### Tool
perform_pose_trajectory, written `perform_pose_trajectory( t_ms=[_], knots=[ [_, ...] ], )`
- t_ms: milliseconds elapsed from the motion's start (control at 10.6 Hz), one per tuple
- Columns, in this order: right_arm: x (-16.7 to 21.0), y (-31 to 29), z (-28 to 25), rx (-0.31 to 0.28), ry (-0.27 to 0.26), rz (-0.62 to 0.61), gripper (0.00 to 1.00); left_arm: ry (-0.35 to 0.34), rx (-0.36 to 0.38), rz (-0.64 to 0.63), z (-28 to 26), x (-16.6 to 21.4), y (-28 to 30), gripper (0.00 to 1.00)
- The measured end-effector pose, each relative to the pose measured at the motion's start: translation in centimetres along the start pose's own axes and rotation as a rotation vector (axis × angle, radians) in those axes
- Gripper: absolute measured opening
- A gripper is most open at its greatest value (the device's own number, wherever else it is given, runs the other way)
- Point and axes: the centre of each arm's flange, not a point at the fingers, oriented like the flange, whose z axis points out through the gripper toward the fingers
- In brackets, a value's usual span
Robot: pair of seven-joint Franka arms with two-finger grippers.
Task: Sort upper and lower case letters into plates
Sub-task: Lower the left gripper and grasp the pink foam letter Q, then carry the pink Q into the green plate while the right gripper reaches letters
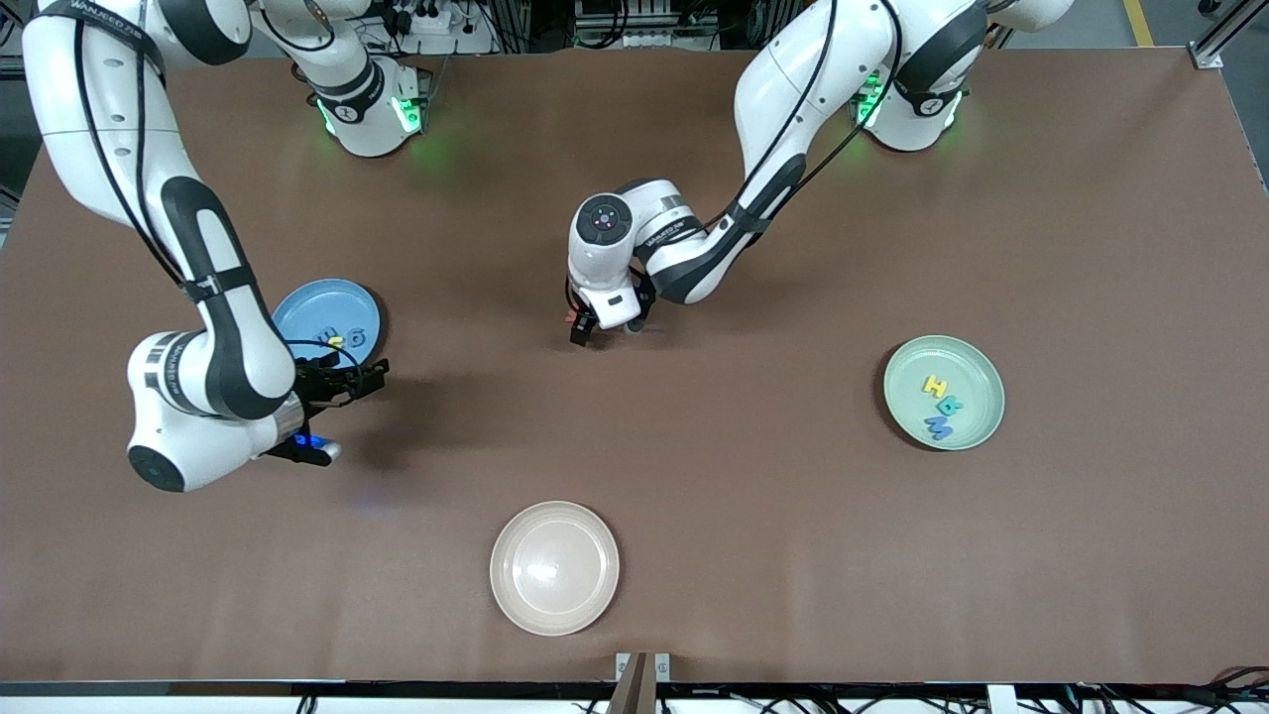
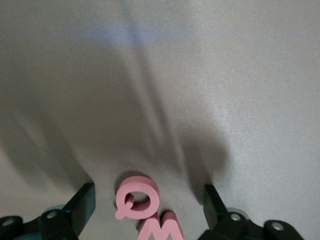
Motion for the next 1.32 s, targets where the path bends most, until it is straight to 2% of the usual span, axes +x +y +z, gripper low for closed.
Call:
perform_pose_trajectory(
  t_ms=[94, 282, 470, 564, 1034, 1316],
  knots=[
    [-0.1, -0.8, 0.2, -0.007, -0.002, -0.010, 1.00, -0.001, -0.002, 0.001, -0.1, -0.1, 0.0, 0.89],
    [-0.3, -2.8, 0.7, -0.025, 0.001, -0.034, 1.00, -0.007, -0.011, 0.001, -0.6, -0.3, 0.3, 0.61],
    [-0.5, -4.1, 0.9, -0.037, 0.006, -0.049, 1.00, -0.009, -0.017, 0.003, -1.0, -0.6, 0.4, 0.39],
    [-0.5, -4.1, 0.8, -0.037, 0.007, -0.049, 1.00, -0.009, -0.017, 0.003, -1.0, -0.6, 0.4, 0.36],
    [-0.8, -5.4, 0.6, -0.047, 0.015, -0.066, 1.00, -0.004, -0.021, 0.013, -1.0, -0.7, 0.3, 0.36],
    [-1.0, -4.6, 0.3, -0.044, 0.003, -0.057, 1.00, -0.003, -0.022, 0.014, -1.0, -0.7, 0.3, 0.36]
  ],
)
